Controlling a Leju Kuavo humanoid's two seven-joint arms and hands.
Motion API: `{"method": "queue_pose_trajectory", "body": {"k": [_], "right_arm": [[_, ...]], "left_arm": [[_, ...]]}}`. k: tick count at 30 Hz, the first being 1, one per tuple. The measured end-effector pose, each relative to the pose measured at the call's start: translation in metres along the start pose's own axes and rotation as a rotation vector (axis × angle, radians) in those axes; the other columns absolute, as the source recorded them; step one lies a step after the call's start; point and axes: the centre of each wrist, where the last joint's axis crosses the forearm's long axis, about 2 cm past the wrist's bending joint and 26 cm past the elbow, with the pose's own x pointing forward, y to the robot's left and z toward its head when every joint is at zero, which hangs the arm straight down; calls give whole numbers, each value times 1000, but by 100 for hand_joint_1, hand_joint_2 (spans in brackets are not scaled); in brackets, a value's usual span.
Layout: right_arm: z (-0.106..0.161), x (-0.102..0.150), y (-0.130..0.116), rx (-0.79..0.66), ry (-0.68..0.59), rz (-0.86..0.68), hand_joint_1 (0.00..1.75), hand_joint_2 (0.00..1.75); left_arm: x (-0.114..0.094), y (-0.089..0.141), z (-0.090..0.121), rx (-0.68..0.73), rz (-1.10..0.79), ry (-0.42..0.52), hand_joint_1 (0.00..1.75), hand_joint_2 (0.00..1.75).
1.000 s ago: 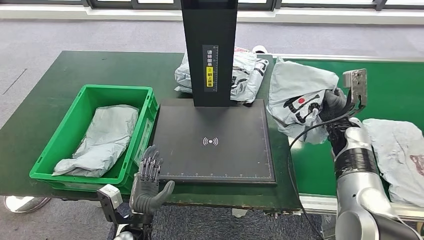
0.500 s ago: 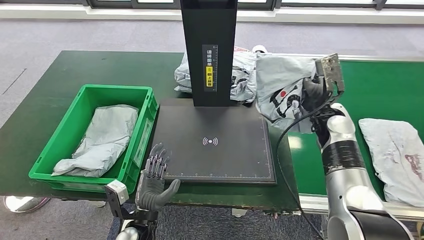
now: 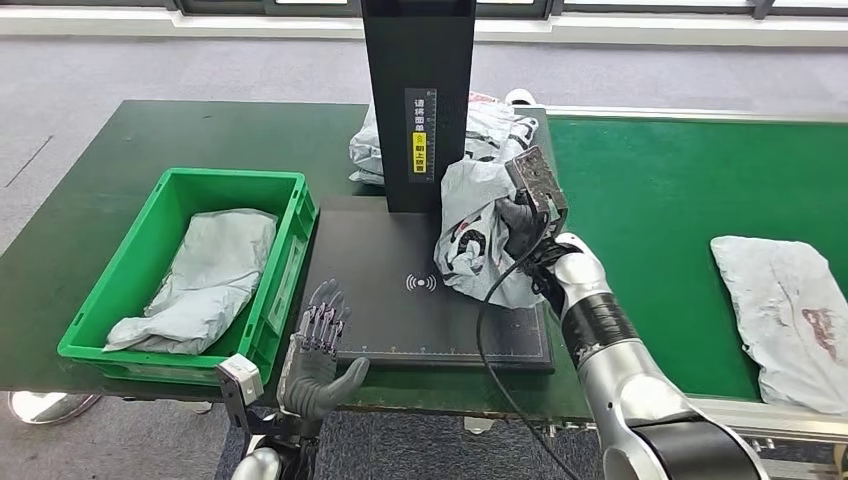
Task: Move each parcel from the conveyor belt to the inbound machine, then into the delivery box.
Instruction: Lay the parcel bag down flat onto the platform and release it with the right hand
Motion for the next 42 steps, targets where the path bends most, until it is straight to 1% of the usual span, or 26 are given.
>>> {"method": "queue_pose_trajectory", "body": {"k": [3, 4, 7, 8, 9, 12, 16, 20, 22, 27, 30, 33, 37, 40, 42], "right_arm": [[-2, -3, 12, 37, 15, -20, 175, 175], [-3, -4, 18, 55, 24, -28, 155, 175], [-6, -8, 45, 112, 60, -48, 27, 175], [-6, -10, 54, 126, 69, -51, 3, 175], [-7, -11, 63, 137, 76, -50, 0, 175], [-9, -12, 85, 155, 84, -37, 0, 175], [-11, -10, 100, 182, 58, -43, 0, 175], [-15, -4, 110, 198, -24, -53, 0, 175], [-16, -1, 113, 210, -45, -54, 0, 175], [-19, 4, 117, 243, -54, -39, 0, 175], [-20, 7, 118, 276, -44, -6, 0, 175], [-24, 13, 118, 286, -14, 86, 0, 175], [-29, 22, 109, 264, 40, 363, 0, 175], [-32, 26, 103, 255, 60, 496, 0, 175], [-33, 30, 100, 249, 101, 625, 0, 175]], "left_arm": [[0, 0, 0, -2, -1, 1, 0, 175], [1, 0, -1, -3, -2, 0, 0, 175], [3, 0, -4, -9, -5, -8, 0, 175], [3, 1, -5, -11, -6, -10, 0, 175], [3, 1, -5, -12, -8, -11, 0, 175], [4, 3, -6, -11, -16, -13, 0, 175], [4, 5, -10, -15, -19, -22, 0, 175], [2, 7, -17, -21, -17, -29, 0, 175], [2, 8, -19, -23, -17, -29, 0, 175], [0, 9, -23, -29, -16, -25, 0, 175], [-2, 10, -25, -33, -15, -18, 0, 175], [-3, 11, -26, -35, -16, -13, 0, 175], [-4, 13, -25, -33, -19, -4, 0, 175], [-5, 14, -24, -31, -22, 2, 0, 175], [-5, 15, -23, -28, -25, 5, 0, 175]]}}
